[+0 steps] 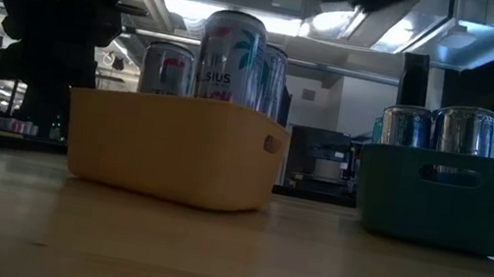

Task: Sort soda cans
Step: Put the white and pink soda can into the yellow bin

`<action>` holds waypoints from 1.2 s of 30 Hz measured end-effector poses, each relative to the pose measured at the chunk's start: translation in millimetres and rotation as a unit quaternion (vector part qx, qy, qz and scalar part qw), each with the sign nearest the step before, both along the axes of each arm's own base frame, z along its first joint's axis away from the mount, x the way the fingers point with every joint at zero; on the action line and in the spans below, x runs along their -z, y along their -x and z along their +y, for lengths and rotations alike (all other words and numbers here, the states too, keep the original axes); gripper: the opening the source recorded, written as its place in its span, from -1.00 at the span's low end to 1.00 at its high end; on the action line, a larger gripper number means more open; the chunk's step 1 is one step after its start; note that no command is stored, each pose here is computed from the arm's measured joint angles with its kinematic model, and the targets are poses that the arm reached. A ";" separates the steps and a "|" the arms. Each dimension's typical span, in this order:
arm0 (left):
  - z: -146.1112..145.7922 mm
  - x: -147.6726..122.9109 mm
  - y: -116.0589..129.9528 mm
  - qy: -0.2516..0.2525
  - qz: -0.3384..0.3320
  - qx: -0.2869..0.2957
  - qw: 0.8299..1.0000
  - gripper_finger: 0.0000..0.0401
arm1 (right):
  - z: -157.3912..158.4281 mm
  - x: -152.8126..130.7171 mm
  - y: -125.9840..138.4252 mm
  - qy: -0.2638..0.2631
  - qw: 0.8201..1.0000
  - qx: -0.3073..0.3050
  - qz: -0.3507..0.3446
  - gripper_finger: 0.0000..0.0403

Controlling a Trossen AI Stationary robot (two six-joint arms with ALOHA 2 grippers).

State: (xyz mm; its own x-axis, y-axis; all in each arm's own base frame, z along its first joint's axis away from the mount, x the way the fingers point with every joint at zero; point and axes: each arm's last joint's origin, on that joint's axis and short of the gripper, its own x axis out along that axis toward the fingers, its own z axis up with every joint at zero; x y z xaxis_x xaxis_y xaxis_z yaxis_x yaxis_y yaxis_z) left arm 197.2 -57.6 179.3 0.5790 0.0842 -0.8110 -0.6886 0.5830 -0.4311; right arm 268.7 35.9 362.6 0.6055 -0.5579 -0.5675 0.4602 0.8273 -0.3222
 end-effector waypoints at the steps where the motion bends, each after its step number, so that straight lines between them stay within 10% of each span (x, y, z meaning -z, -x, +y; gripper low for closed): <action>1: -0.1 0.0 0.0 0.000 0.000 0.000 1.000 -0.12 | -10.5 -1.4 5.2 -0.004 1.000 0.024 0.005 0.48; 12: -0.1 -0.2 -0.3 0.002 -0.002 -0.001 1.000 -0.12 | -111.8 -4.4 40.5 -0.016 0.969 0.241 0.043 0.48; 22: -0.2 -0.2 -0.3 0.001 -0.002 -0.001 1.000 -0.12 | -161.0 -3.0 53.2 0.014 0.952 0.295 0.084 0.51; 29: -0.1 -0.3 -0.4 -0.009 -0.001 0.014 1.000 -0.12 | -208.7 11.7 67.9 -0.036 0.928 0.357 0.101 0.93; 36: -0.1 -0.3 -0.5 -0.025 0.001 0.035 0.999 -0.12 | -263.0 35.5 94.2 -0.102 0.902 0.393 0.144 0.81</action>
